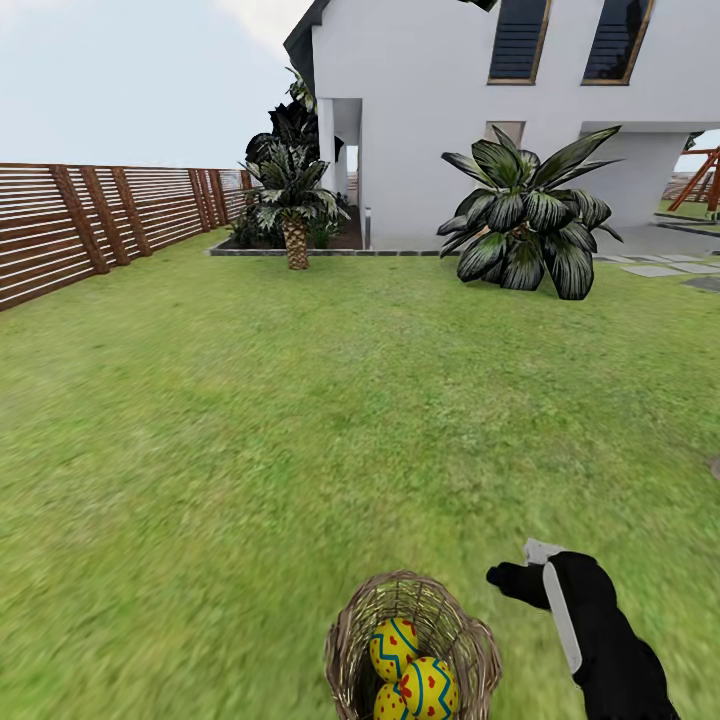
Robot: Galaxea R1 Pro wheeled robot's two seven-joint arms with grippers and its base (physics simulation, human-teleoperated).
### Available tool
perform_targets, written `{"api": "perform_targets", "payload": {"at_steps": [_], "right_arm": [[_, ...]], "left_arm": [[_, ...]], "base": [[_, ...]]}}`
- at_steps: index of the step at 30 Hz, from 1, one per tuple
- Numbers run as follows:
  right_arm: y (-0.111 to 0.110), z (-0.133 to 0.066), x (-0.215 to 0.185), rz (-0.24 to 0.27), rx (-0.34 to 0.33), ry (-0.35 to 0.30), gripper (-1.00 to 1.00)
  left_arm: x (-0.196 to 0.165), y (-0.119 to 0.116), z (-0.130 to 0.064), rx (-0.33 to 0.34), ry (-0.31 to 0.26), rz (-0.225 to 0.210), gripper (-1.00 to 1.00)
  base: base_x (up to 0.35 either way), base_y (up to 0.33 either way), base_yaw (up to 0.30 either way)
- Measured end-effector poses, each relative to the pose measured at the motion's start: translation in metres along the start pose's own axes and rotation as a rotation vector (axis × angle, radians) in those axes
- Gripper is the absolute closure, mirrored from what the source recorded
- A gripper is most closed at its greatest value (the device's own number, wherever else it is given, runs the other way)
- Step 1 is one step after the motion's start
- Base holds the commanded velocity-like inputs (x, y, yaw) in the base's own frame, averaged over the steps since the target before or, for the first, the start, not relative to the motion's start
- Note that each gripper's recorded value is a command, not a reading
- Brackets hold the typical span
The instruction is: Take the three Easter eggs out of the wicker basket on the lawn in the garden, then place them on the lawn next to a single tree (choose any tree) so that all three eggs are next to the same tree and none are left in the basket.
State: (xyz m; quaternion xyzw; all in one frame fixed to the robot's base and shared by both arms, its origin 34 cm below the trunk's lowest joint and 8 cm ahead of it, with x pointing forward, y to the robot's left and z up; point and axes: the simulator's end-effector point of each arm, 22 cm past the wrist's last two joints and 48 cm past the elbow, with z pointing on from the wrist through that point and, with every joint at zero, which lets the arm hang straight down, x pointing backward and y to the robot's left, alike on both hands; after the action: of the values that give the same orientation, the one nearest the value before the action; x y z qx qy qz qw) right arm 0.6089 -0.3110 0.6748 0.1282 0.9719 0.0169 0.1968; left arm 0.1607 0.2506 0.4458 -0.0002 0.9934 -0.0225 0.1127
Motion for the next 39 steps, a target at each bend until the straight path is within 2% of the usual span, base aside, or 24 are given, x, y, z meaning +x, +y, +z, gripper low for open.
{"api": "perform_targets", "payload": {"at_steps": [8,12,20,28,32,33,36,37,39], "right_arm": [[0.01,-0.004,-0.033,-0.007,-0.008,-0.034,-1.0],[0.015,0.003,-0.038,-0.008,-0.008,-0.01,-1.0],[0.0,0.013,-0.029,-0.009,0.075,0.035,-1.0],[-0.003,0.015,-0.03,-0.009,0.092,0.043,-1.0],[-0.001,0.018,-0.027,-0.011,0.091,0.059,-1.0],[0.0,0.02,-0.027,-0.012,0.09,0.065,-1.0],[0.0,0.021,-0.025,-0.014,0.091,0.074,-1.0],[0.001,0.022,-0.025,-0.014,0.091,0.077,-1.0],[0.001,0.022,-0.026,-0.015,0.091,0.078,-1.0]], "left_arm": [[0.0,0.0,0.0,-0.001,0.0,-0.001,-1.0],[-0.001,0.0,0.0,0.0,0.0,-0.002,-1.0],[0.0,-0.001,0.0,0.002,0.002,-0.001,-1.0],[-0.004,0.002,0.002,0.0,0.0,-0.002,-1.0],[-0.027,0.03,0.006,-0.04,-0.036,-0.016,-1.0],[-0.038,0.052,0.007,-0.075,-0.049,-0.044,-1.0],[-0.054,0.094,0.007,-0.132,-0.052,-0.105,-1.0],[-0.067,0.124,0.006,-0.159,-0.048,-0.153,-1.0],[-0.088,0.16,0.003,-0.182,-0.048,-0.197,-1.0]], "base": [[0.0,0.0,0.0],[0.0,0.0,0.0],[0.0,0.0,0.0],[0.0,0.0,0.0],[0.0,0.0,0.0],[0.0,0.0,0.0],[0.0,0.0,0.0],[0.0,0.0,0.0],[0.0,0.0,0.0]]}}
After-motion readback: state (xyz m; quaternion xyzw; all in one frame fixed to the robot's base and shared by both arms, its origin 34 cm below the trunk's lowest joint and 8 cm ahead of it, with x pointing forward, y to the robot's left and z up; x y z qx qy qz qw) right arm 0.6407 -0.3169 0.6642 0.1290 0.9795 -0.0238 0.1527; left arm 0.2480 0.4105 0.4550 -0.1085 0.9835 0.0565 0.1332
